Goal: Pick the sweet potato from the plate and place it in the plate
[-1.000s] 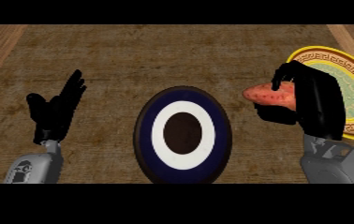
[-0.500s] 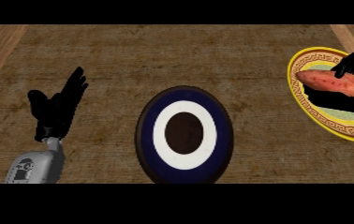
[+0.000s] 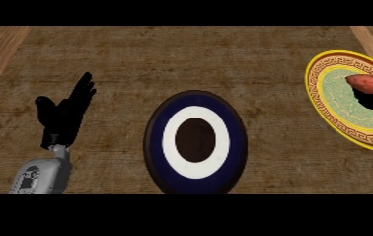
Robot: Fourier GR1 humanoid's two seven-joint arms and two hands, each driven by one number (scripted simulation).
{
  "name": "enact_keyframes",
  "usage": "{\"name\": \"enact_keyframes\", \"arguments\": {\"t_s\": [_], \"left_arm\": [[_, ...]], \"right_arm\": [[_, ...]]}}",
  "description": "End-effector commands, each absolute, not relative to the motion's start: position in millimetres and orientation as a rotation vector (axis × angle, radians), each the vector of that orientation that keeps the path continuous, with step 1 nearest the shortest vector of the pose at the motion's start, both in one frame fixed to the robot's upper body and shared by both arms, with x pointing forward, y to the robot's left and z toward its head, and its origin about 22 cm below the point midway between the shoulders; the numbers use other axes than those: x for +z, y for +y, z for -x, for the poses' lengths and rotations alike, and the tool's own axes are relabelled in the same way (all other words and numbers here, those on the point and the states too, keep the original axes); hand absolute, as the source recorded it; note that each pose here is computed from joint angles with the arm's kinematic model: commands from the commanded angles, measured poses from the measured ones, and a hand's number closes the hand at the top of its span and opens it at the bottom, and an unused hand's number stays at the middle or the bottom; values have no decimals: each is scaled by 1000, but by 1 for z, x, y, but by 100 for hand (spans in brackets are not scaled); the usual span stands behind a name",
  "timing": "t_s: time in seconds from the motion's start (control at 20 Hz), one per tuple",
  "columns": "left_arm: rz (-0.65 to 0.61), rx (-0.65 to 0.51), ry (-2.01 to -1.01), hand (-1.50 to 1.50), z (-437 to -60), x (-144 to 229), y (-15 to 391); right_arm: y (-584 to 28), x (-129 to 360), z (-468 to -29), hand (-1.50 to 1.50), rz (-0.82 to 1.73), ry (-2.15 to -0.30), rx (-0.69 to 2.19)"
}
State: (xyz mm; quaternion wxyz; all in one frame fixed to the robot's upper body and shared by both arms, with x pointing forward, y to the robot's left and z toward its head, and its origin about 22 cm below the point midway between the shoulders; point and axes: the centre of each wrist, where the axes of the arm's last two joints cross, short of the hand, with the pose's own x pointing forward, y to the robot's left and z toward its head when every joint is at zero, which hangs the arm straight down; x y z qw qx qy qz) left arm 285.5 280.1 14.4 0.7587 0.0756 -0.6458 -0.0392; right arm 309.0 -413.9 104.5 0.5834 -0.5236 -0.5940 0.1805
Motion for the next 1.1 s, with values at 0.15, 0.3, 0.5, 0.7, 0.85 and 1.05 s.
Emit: {"name": "enact_keyframes", "arguments": {"t_s": [0.15, 0.3, 0.5, 0.7, 0.85, 1.05], "left_arm": [[-179, -84, -1407, 0, -285, 12, 276], [-160, -104, -1405, 0, -282, 16, 288], [-169, -90, -1400, 0, -296, 16, 283], [-191, -79, -1388, 0, -285, 9, 278], [-165, -73, -1397, 0, -280, 12, 275], [-181, -87, -1400, 0, -280, 23, 283]], "right_arm": [[-449, 59, -312, 150, 970, -1243, 366], [-467, 56, -311, -150, 927, -1282, 491], [-478, 65, -322, -150, 965, -1412, 483], [-475, 84, -318, -150, 930, -1707, 401], [-470, 101, -329, -150, 762, -1866, 299], [-477, 130, -320, -150, 654, -1841, 170]]}}
